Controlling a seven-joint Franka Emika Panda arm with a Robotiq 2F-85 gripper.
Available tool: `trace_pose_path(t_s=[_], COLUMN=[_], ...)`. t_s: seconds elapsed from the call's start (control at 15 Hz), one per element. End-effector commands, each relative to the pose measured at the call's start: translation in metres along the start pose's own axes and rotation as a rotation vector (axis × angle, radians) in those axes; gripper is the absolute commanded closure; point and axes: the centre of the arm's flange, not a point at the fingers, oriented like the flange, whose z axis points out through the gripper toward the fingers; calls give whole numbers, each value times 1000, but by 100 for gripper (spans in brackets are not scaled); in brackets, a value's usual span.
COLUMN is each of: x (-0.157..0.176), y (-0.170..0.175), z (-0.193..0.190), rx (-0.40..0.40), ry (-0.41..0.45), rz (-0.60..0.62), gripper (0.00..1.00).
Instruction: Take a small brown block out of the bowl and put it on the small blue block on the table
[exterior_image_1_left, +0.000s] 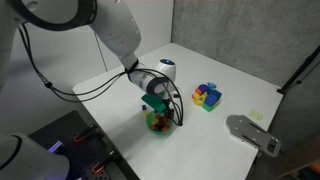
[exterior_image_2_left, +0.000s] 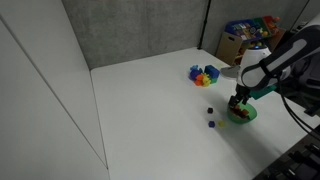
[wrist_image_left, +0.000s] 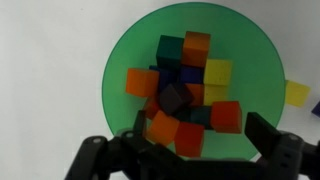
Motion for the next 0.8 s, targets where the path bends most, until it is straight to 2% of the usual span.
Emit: trace_pose_path(t_s=[0.0, 0.73], x=[8, 4], y=[-3, 3], z=[-1, 18], rx=[-11, 0], ry=[-18, -58], rz=[8, 8], gripper=[0, 0])
